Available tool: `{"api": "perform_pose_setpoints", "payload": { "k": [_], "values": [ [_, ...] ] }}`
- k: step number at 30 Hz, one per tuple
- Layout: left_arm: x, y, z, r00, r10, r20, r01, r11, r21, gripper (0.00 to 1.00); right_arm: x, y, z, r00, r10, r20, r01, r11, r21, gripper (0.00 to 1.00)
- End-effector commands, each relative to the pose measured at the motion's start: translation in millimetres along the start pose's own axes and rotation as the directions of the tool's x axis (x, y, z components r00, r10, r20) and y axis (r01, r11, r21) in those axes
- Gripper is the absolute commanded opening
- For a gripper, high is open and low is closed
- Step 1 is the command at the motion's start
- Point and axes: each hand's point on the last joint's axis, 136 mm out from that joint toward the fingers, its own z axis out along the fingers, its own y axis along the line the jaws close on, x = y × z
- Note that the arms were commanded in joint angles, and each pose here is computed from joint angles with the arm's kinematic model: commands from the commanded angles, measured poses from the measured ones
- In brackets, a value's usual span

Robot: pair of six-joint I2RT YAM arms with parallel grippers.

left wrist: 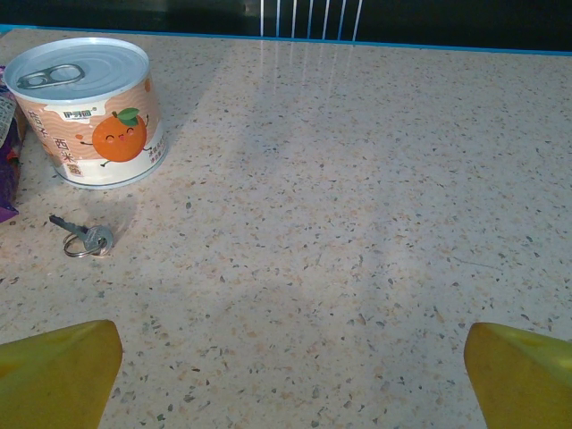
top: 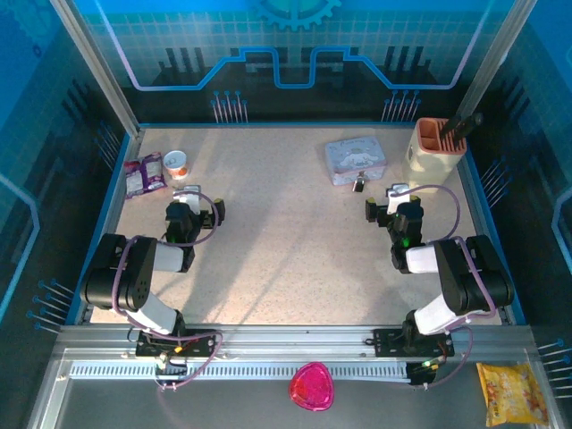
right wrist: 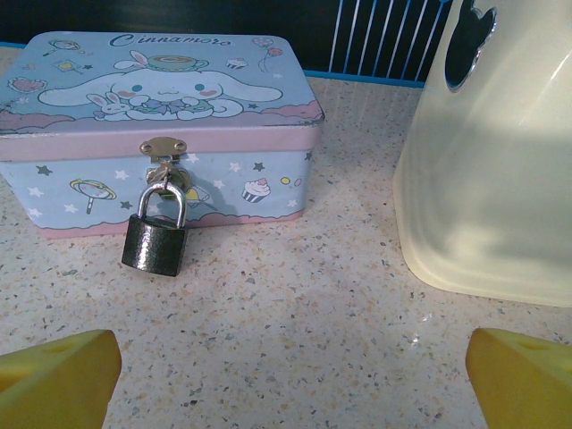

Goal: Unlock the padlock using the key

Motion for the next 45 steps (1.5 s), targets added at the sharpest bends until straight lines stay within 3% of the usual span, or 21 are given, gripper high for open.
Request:
{"api": "perform_pose_setpoints", "payload": {
  "k": [1,14,21,24,30,33,37,39,41,45],
  "values": [
    [-15,-2,0,0.999,0.003,0.039,-0.003,1.0,0.015,0.99,-9,0,3,1.0,0.002,0.024,-0.002,1.0,-0.002,1.0],
    [-16,0,0,0.999,0.007,0.046,-0.007,1.0,-0.002,0.99,-9,7,2,0.999,-0.017,0.027,0.018,0.999,-0.031,1.0],
    [-23,-13,-24,0.986,0.081,0.145,-0.08,0.997,-0.013,0.99,-14,29,-13,0.989,-0.087,0.121,0.099,0.99,-0.102,1.0],
    [-32,-16,-39,0.97,0.11,0.216,-0.102,0.994,-0.048,0.99,-19,26,-22,0.984,-0.087,0.157,0.1,0.992,-0.082,1.0],
    [-59,-44,-59,0.948,0.203,0.244,-0.2,0.979,-0.035,0.99,-39,35,-41,0.971,-0.144,0.193,0.159,0.985,-0.063,1.0],
    [-80,-48,-77,0.961,0.134,0.24,-0.132,0.991,-0.025,0.99,-52,39,-61,0.949,-0.19,0.252,0.198,0.98,-0.004,1.0],
    [-97,-35,-106,0.989,-0.065,0.13,0.072,0.996,-0.046,0.99,-73,52,-90,0.944,-0.139,0.298,0.155,0.988,-0.029,0.99],
    [-97,-23,-120,0.971,-0.215,0.107,0.224,0.97,-0.09,0.99,-82,60,-104,0.963,-0.07,0.259,0.103,0.988,-0.119,1.0],
    [-92,-5,-139,0.925,-0.371,0.08,0.379,0.907,-0.181,0.99,-90,59,-121,0.982,0.037,0.187,0.0,0.982,-0.19,1.0],
    [-95,-15,-158,0.906,-0.422,0.026,0.422,0.9,-0.11,0.99,-98,37,-153,0.975,0.206,0.081,-0.189,0.966,-0.179,1.0]
  ]
}}
